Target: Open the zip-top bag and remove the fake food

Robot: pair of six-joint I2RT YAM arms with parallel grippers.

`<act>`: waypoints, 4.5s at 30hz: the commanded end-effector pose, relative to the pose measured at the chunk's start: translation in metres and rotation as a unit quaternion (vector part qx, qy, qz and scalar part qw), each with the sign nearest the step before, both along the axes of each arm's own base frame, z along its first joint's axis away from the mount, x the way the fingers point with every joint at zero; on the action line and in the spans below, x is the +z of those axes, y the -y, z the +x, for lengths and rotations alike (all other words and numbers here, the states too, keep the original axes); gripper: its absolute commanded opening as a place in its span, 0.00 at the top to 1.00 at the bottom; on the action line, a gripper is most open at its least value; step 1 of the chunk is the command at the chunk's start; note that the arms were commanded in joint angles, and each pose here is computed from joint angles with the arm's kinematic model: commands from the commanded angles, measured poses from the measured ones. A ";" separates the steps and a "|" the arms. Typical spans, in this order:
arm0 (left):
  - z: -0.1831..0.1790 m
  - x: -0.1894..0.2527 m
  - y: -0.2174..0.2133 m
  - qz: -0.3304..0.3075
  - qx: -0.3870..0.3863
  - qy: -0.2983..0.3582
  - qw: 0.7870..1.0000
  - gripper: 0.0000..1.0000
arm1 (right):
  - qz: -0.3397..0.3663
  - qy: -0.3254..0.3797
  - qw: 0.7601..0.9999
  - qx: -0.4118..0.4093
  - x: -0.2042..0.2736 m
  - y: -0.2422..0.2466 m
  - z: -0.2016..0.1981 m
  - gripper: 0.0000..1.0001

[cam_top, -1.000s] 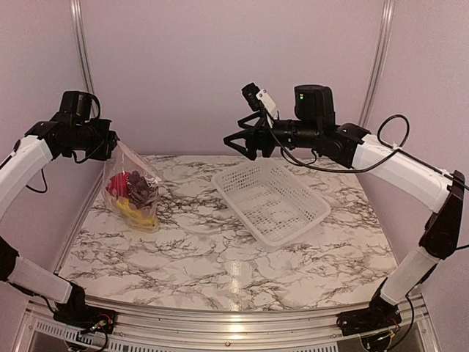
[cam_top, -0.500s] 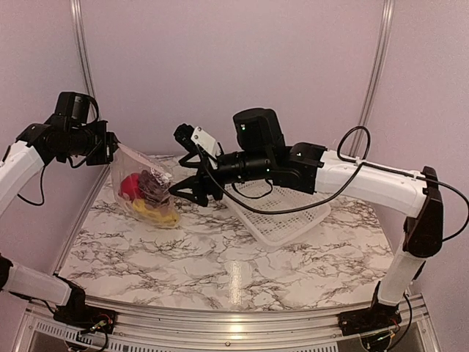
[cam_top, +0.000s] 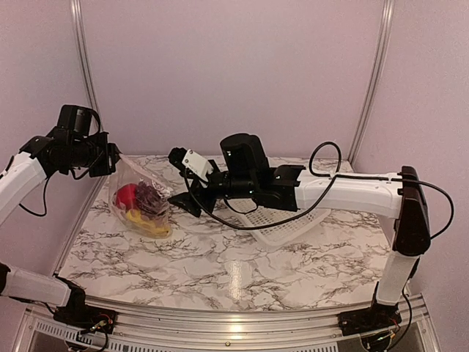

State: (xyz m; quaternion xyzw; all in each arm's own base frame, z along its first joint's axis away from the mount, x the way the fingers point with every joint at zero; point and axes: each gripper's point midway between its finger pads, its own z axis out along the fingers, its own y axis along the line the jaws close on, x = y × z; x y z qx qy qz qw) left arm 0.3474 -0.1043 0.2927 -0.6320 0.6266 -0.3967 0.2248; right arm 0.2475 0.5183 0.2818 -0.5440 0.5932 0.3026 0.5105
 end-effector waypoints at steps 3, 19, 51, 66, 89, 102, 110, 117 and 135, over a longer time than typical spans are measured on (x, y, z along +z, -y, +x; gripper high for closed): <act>0.001 0.027 0.007 -0.030 -0.005 0.047 0.998 1.00 | 0.034 0.022 0.999 0.017 0.012 -0.010 -0.004 0.25; 0.001 0.022 0.012 -0.032 -0.015 0.057 0.998 1.00 | 0.014 0.033 0.999 -0.033 -0.004 -0.021 0.023 0.65; 0.012 0.088 0.016 0.275 -0.184 0.261 0.907 0.34 | 0.001 0.024 0.999 -0.027 0.037 0.009 0.031 1.00; -0.048 0.157 0.056 0.593 -0.399 0.432 0.549 0.25 | 0.014 -0.058 0.997 0.057 0.061 0.019 0.030 1.00; -0.115 0.060 0.162 0.568 -0.626 0.434 0.311 0.29 | -0.013 -0.178 0.982 0.065 0.047 0.039 0.016 1.00; -0.100 0.024 0.164 0.588 -0.648 0.389 0.288 0.51 | 0.003 -0.217 0.972 0.090 0.052 0.043 0.007 1.00; -0.088 0.012 0.160 0.611 -0.645 0.361 0.283 0.56 | 0.007 -0.228 0.969 0.093 0.055 0.052 0.008 1.00; -0.090 0.009 0.165 0.604 -0.652 0.373 0.268 0.69 | 0.016 -0.245 0.962 0.116 0.059 0.056 0.003 1.00; -0.094 0.027 0.182 0.512 -0.651 0.430 0.360 1.00 | 0.075 -0.179 0.978 0.074 0.059 0.102 0.016 0.41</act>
